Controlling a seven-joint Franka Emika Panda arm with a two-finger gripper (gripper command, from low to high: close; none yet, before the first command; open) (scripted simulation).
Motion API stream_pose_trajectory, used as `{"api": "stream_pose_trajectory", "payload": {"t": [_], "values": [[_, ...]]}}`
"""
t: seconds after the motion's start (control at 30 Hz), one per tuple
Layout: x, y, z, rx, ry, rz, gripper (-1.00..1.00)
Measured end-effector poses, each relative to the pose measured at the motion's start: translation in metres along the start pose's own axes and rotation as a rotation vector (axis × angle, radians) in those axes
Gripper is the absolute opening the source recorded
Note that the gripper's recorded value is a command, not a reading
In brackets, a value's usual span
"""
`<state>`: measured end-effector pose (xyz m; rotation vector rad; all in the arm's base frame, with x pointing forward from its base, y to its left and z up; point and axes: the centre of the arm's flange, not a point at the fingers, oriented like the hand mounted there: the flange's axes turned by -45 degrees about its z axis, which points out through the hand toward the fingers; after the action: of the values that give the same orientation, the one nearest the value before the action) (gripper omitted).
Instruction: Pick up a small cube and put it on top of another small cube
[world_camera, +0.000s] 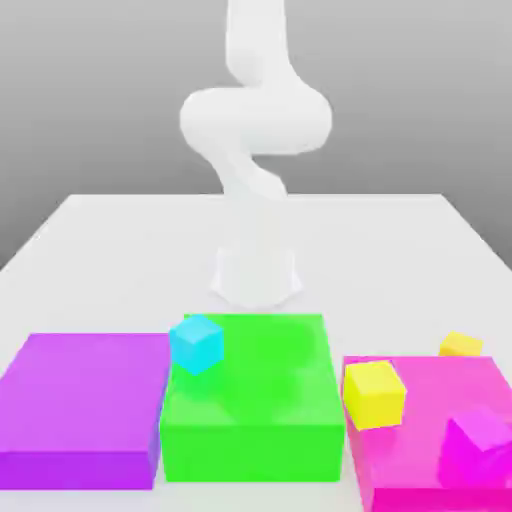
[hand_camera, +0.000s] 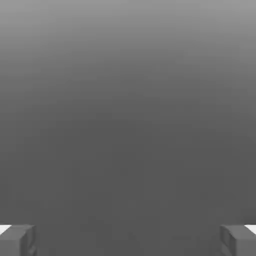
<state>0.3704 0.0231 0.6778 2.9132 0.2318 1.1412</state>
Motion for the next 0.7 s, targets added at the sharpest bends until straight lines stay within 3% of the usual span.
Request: {"api": "stream_pose_trajectory", "payload": {"t": [0.33,0.7], "values": [[-0.048,-0.117,0.145,0.235,-0.166,-0.638,0.0],[-0.174,-0.251,0.243,0.517,-0.265,-1.353,0.0]]}}
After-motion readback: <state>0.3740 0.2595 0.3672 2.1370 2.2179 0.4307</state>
